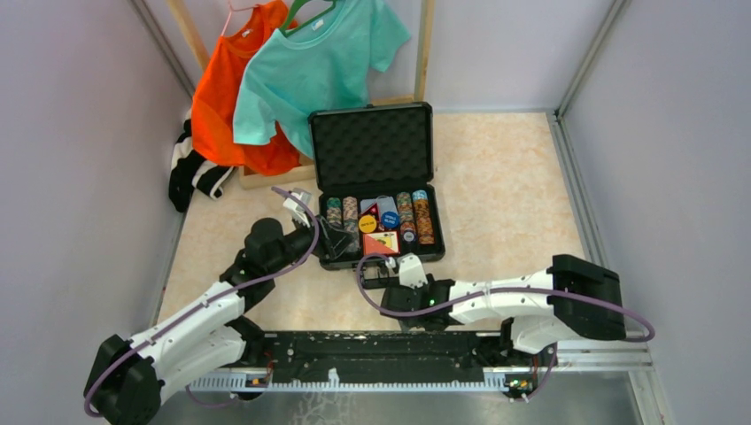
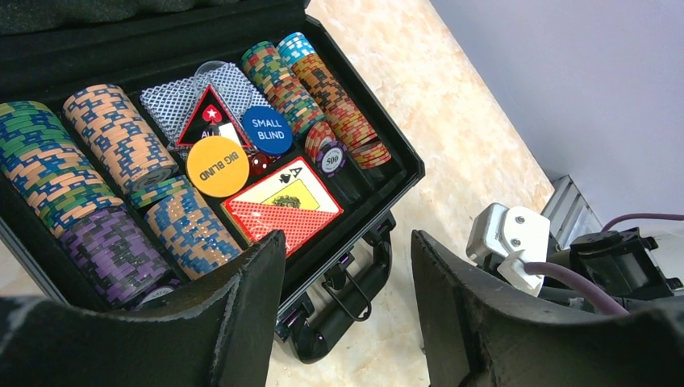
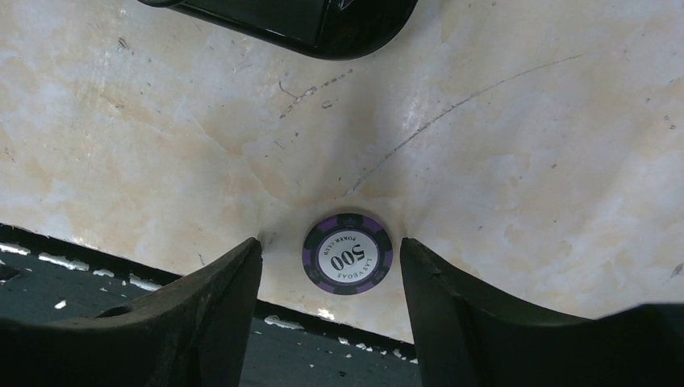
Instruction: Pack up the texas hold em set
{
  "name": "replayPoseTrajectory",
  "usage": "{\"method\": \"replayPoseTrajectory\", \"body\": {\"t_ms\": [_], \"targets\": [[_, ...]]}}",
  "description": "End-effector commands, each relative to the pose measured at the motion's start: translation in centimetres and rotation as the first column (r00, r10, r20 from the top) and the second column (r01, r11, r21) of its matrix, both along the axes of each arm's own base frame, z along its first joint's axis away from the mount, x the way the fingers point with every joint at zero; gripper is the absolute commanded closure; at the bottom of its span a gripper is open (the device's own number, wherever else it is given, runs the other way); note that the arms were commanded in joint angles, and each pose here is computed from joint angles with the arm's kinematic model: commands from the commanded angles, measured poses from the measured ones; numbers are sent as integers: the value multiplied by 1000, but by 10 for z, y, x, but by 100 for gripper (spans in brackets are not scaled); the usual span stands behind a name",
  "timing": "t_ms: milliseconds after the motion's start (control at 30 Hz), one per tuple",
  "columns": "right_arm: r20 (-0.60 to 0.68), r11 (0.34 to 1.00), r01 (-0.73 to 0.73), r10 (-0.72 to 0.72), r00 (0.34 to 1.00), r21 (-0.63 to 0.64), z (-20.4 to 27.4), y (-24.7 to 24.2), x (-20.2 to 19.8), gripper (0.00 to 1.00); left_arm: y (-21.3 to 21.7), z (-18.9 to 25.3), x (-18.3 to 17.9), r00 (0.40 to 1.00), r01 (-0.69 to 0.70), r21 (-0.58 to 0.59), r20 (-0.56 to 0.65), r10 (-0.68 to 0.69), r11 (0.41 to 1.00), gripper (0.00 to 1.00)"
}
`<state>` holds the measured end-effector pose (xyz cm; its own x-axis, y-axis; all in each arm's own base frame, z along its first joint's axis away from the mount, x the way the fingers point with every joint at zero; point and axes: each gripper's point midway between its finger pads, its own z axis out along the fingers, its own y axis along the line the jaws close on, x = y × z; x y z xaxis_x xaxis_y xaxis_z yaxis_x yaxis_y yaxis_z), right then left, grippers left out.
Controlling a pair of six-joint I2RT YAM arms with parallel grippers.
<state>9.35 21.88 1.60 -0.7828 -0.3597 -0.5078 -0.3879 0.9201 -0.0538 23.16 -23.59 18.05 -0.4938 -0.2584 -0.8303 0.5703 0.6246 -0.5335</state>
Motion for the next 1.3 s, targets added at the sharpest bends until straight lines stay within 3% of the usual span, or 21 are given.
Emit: {"method": "replayPoseTrajectory", "body": {"t_ms": [0,633,1267], "targets": [[24,997,15,-13,1000,-77,1,-12,-2,37,1,6,-2,1000,12,-15,22,-12,1000,36],[-15,996,31,-29,999,84,0,-9,-14,40,-3,8,-7,999,43,-33,16,-43,999,36],[-9,998,19,-18,1000,59,-9,0,-11,41,-3,9,-9,999,50,-28,16,-49,998,36]]}}
